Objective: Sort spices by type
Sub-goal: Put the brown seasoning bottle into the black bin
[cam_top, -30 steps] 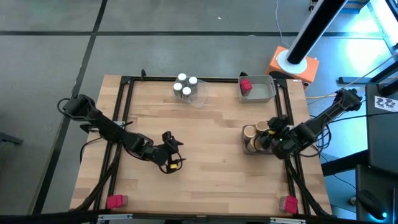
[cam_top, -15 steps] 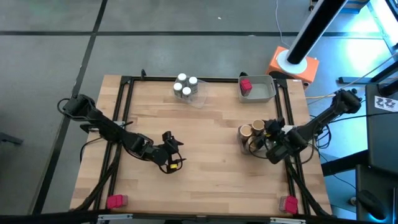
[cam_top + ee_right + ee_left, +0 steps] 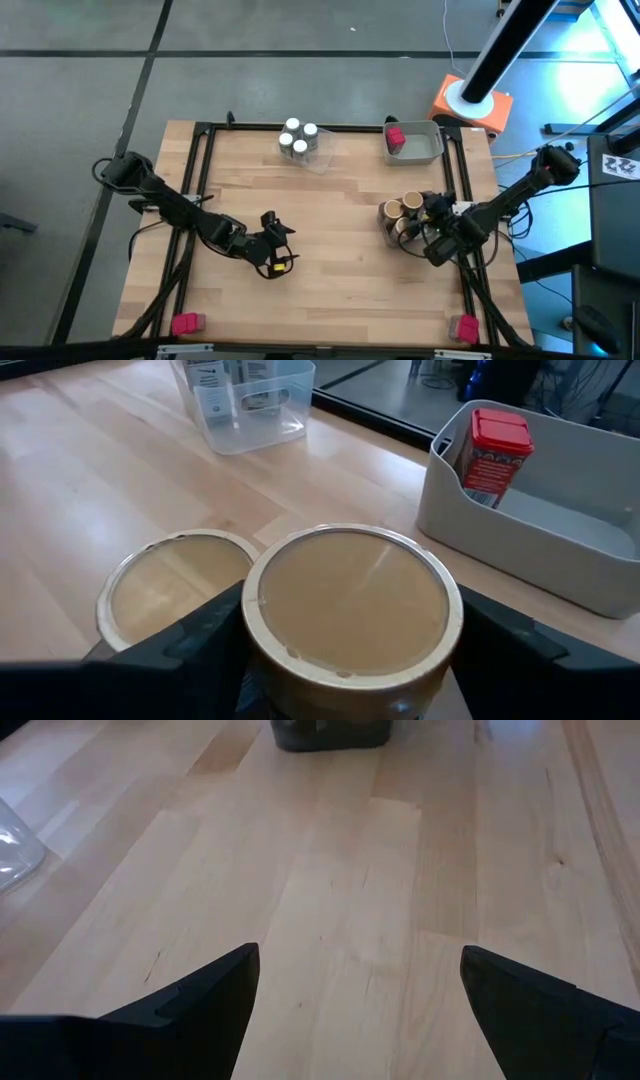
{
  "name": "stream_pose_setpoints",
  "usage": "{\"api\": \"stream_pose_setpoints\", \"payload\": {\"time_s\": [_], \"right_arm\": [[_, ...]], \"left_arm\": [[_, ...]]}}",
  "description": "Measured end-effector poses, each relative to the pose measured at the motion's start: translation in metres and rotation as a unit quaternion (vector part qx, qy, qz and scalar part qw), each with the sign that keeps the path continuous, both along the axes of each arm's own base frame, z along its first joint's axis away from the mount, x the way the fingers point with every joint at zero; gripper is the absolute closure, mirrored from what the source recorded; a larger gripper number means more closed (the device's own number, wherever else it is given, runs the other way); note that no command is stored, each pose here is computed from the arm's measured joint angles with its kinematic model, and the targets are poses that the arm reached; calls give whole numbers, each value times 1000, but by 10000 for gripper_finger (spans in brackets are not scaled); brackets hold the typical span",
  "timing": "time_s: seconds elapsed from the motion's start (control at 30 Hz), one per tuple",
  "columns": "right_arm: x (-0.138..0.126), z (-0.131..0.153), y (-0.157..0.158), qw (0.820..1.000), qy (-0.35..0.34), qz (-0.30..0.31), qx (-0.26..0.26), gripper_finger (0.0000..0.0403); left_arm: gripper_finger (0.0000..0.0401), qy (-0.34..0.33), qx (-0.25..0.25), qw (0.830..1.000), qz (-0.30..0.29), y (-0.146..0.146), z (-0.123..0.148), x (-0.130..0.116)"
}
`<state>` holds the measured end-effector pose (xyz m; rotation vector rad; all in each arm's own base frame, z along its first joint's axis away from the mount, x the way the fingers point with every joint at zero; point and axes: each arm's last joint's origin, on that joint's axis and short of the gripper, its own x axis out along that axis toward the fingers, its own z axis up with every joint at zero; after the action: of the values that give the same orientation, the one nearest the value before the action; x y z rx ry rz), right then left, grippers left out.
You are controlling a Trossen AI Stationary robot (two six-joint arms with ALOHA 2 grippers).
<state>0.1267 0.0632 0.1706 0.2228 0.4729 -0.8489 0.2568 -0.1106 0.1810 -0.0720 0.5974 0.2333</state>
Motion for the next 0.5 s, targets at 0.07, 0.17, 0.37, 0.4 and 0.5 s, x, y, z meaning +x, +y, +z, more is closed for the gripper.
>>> {"api": "stream_pose_setpoints", "payload": {"time_s": [0.07, 0.17, 0.37, 0.4, 0.5], "right_arm": [[1, 1, 0, 1000, -1, 1, -5, 123], [2, 5, 1, 1000, 4, 7, -12, 123], [5, 20, 4, 1000, 26, 15, -10, 123], [5, 22, 4, 999, 36, 18, -11, 123], [3, 23, 4, 998, 62, 21, -2, 123]], "left_arm": [[73, 0, 0, 1000, 0, 0, 0, 0], [73, 0, 0, 1000, 0, 0, 0, 0], [73, 0, 0, 1000, 0, 0, 0, 0], [73, 0, 0, 1000, 0, 0, 0, 0], [73, 0, 0, 1000, 0, 0, 0, 0]]}}
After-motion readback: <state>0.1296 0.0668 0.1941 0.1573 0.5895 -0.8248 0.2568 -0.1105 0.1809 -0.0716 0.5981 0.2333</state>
